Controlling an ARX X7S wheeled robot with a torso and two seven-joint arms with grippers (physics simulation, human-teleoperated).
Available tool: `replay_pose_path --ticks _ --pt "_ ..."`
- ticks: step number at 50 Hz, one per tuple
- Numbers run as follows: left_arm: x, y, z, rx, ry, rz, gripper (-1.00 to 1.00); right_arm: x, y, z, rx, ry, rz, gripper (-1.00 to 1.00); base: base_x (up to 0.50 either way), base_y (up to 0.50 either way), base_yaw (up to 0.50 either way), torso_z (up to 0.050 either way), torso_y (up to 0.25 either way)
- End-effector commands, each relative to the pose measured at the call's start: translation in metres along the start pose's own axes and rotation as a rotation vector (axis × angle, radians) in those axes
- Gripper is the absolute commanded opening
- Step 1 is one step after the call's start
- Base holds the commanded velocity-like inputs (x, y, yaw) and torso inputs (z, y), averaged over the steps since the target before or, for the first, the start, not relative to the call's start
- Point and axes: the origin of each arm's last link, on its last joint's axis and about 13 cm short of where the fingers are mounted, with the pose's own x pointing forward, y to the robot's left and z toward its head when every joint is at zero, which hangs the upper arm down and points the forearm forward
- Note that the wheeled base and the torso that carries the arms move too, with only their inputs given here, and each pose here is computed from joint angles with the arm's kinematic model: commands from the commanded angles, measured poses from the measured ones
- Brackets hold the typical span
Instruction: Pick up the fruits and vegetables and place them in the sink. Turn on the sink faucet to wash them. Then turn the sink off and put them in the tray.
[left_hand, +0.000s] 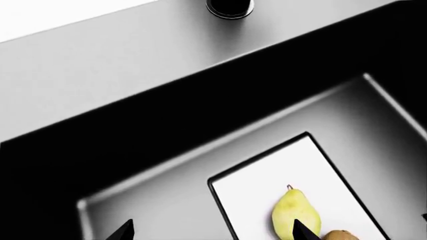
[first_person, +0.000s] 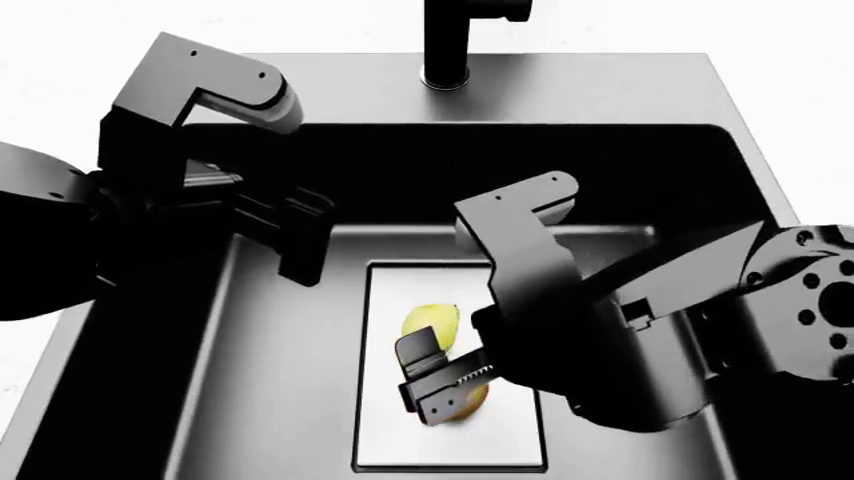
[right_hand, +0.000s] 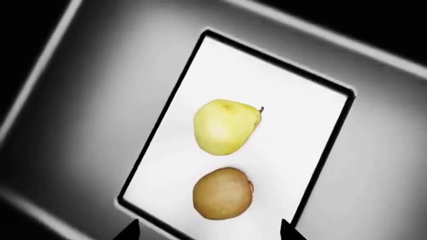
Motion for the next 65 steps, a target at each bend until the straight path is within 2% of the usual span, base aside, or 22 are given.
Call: replay_pose_path --ticks 1,17,25,41,57,65 --pt "0.002 0.000 -0.001 0.003 0.005 -0.003 1.00 0.009 0.007 -0.005 -0.002 -0.006 -0.026 1.00 0.00 0.00 0.00 0.000 0.000" --pt "0.006 0.003 -0.003 0.001 0.010 0.002 1.00 0.038 0.005 -0.006 -0.035 0.040 -0.066 1.00 0.00 0.00 0.00 0.000 0.000" --pt "0.006 0.004 -0.005 -0.002 0.013 0.005 1.00 0.045 0.010 -0.009 -0.045 0.044 -0.040 1.00 0.00 0.00 0.00 0.000 0.000" --pt "0.009 0.005 -0.009 -0.002 0.019 0.006 1.00 0.061 0.010 -0.014 -0.062 0.066 -0.066 1.00 0.00 0.00 0.00 0.000 0.000" --pt "0.008 0.006 -0.008 -0.006 0.015 0.003 1.00 0.075 0.004 -0.015 -0.059 0.089 -0.083 1.00 0.00 0.00 0.00 0.000 0.000" --pt "0.009 0.006 -0.009 -0.008 0.017 0.004 1.00 0.082 0.005 -0.017 -0.066 0.097 -0.054 1.00 0.00 0.00 0.00 0.000 0.000"
